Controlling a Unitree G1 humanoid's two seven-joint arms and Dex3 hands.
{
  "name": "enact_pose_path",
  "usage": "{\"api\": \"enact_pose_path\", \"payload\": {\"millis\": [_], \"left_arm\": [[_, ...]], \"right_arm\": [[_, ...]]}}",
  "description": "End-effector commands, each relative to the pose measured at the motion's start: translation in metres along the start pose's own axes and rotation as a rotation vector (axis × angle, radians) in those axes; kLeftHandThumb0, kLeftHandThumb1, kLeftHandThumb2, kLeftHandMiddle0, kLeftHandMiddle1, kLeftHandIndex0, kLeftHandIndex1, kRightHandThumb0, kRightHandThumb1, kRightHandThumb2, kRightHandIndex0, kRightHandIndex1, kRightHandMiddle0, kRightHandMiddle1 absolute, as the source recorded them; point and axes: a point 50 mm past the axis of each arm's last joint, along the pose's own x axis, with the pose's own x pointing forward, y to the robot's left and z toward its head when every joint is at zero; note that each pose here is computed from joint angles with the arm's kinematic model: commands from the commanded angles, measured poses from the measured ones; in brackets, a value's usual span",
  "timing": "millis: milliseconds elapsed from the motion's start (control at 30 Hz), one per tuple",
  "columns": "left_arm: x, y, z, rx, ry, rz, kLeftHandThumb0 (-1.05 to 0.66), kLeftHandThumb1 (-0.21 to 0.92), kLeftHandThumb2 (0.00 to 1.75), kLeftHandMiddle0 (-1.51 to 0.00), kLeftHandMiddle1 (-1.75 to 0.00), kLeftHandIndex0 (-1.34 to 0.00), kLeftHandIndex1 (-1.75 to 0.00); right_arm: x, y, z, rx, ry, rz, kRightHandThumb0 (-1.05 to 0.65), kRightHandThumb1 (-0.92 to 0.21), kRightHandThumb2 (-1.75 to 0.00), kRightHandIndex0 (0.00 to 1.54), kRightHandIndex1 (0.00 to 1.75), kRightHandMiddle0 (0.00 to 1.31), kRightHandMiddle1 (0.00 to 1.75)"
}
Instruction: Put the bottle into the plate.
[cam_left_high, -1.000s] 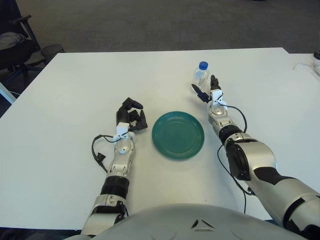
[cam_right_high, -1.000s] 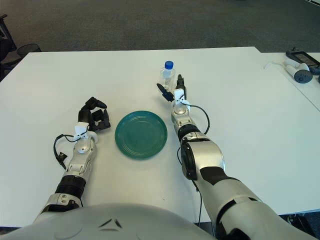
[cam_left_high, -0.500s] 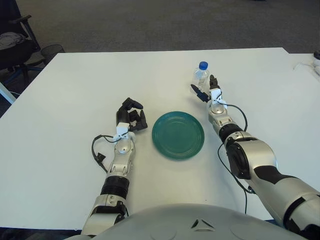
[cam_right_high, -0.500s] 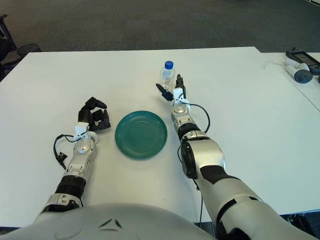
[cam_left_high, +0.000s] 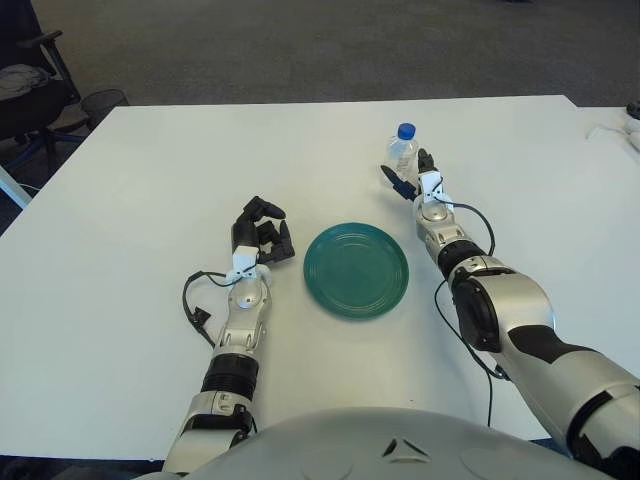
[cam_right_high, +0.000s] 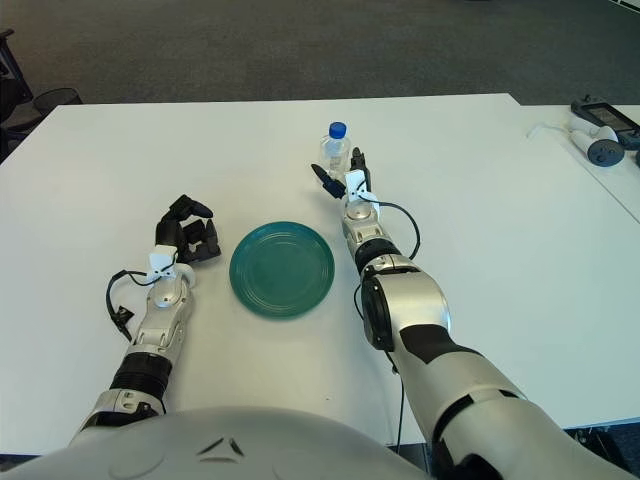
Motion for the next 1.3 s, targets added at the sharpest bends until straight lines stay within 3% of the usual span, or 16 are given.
{"api": "enact_pose_path", "payload": {"millis": [0,1267], "left_arm": [[-0.008,0.005,-0.018,0.032,0.086,0.014,-0.51,0.21,1.44,-1.22,-1.75,-0.69,-1.75],[-0.015,0.007,-0.021,0.048,0.068,-0.003,-0.51,0.21,1.45,-1.23,-1.75,-0.69,-1.75]], "right_arm": [[0.000,-0.002,-0.010,-0.015,0.070,0.021,-1.05,-0.92,-0.21,0.00,0.00,0.00,0.00],[0.001,0.006,0.003,-0.081,0.050,0.039,-1.00,-0.88,-0.16,0.06,0.03,0.01,0.00]]}}
